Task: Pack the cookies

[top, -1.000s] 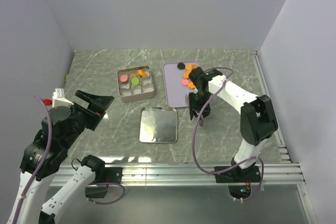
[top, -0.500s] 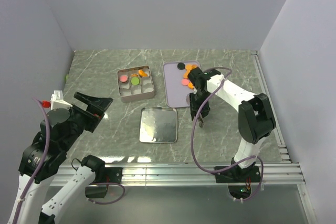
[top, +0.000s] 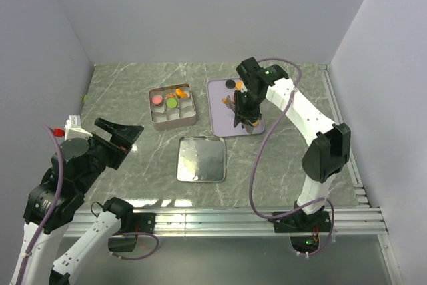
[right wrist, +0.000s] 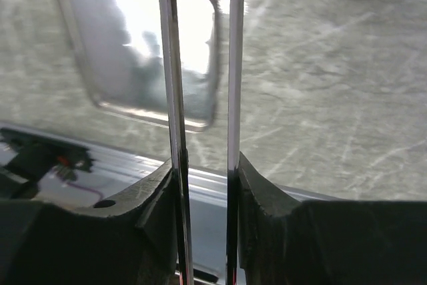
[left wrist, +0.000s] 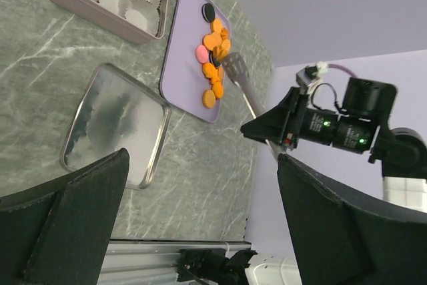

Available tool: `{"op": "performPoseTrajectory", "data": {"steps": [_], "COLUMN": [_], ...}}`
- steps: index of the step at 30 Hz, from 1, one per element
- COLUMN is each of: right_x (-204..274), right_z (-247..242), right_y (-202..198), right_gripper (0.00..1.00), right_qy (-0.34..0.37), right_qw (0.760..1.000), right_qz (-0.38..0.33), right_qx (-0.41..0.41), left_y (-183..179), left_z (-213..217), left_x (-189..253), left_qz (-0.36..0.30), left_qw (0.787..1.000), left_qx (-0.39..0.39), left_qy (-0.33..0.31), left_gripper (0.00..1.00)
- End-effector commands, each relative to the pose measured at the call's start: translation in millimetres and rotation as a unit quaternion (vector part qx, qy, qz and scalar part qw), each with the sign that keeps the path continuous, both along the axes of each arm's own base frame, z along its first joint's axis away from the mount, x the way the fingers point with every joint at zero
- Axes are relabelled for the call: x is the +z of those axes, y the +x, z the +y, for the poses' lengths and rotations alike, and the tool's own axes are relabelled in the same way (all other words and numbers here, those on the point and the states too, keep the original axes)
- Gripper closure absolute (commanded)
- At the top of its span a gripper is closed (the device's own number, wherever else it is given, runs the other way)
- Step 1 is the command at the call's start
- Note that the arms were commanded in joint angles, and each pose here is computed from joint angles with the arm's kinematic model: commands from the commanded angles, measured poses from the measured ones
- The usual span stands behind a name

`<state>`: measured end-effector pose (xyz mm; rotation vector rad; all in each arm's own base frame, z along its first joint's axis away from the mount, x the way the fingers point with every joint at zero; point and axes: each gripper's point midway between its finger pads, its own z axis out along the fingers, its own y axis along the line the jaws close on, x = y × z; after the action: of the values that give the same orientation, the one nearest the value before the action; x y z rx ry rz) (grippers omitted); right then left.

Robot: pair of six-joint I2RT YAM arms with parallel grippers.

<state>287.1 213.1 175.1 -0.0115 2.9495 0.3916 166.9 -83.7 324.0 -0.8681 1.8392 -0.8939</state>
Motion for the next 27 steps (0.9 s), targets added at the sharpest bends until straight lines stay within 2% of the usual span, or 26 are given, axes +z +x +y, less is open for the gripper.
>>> {"op": "performPoseTrajectory", "data": {"steps": [1, 12, 16, 27], "right_x": [21, 57, 52, 25], "right_z": [27, 95, 121, 153], "right_y": [3, 14, 17, 44], "right_gripper": [0.64, 0.64, 0.64, 0.64], "right_qy": [0.039, 0.118, 0.128, 0.151], "right_qw": [0.999, 0.991, 0.989, 0.986], "right_qz": [-0.004, -0.025, -0.017, -0.012], "right_qx": [0.011, 0.053, 0.068, 0.067], "left_y": [2, 6, 5, 4], "left_z": [4, 8, 12, 13], "left_x": [12, 29, 33, 33], "left_qz": [-0.019, -0.034, -0.039, -0.044], "left_qw": [1.000, 0.998, 0.998, 0.998], "left_qx": [0.003, 0.005, 0.010, 0.012], "left_qy": [0.014, 0.045, 0.050, 0.052], "left_gripper": [0.01, 0.01, 0.01, 0.01]}}
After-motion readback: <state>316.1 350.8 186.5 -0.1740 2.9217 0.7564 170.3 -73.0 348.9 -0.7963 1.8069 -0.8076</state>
